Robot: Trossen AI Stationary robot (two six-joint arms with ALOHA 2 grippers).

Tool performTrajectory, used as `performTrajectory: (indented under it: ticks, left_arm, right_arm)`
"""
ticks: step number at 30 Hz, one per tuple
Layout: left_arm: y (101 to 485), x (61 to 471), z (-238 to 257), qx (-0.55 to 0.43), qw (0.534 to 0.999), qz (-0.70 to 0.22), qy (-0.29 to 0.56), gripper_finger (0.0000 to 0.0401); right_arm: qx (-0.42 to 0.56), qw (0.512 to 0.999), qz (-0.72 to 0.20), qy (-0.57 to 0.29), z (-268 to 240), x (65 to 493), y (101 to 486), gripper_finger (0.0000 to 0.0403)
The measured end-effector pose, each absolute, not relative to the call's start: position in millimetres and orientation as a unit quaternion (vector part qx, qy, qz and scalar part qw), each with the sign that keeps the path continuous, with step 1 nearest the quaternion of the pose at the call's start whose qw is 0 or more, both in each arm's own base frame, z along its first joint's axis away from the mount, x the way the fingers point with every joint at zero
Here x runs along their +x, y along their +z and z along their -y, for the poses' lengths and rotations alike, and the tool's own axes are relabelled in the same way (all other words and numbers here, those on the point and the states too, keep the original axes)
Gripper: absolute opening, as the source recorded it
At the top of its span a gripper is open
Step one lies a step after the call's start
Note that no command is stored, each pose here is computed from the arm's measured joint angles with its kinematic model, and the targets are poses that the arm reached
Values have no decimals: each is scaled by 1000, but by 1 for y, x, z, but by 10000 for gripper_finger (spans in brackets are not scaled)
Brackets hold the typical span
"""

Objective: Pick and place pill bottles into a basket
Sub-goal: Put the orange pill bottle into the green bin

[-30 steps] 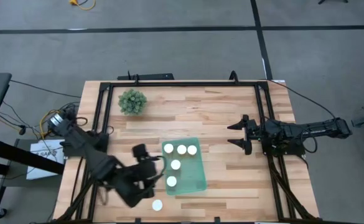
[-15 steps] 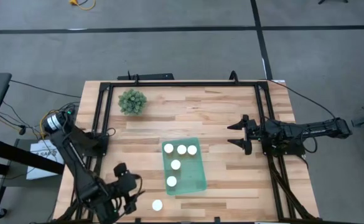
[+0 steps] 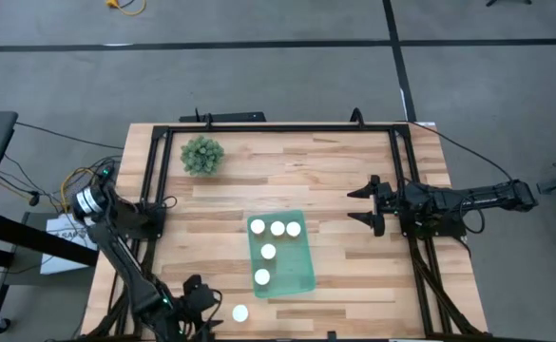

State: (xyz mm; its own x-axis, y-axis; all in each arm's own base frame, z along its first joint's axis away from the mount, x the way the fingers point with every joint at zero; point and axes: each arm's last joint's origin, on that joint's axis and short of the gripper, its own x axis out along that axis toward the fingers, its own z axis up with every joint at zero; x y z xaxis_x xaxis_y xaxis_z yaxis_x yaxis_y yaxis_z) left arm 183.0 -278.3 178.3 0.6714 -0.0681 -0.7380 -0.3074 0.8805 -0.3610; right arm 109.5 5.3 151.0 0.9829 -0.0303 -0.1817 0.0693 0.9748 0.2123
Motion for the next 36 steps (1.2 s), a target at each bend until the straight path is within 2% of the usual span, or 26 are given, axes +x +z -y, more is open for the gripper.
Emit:
performTrajectory:
  ticks: [14, 20, 36]
  left_arm:
    - [127, 203, 298, -232, 895, -375, 66, 265]
    - [126, 213, 292, -210, 914, -334, 91, 265]
    - [130, 236, 282, -176, 928, -318, 78, 265]
  right_arm:
    - [110, 990, -89, -25, -5, 110, 151, 327]
    - [109, 990, -89, -25, -5, 110, 151, 327]
    - [110, 990, -89, -25, -5, 110, 151, 327]
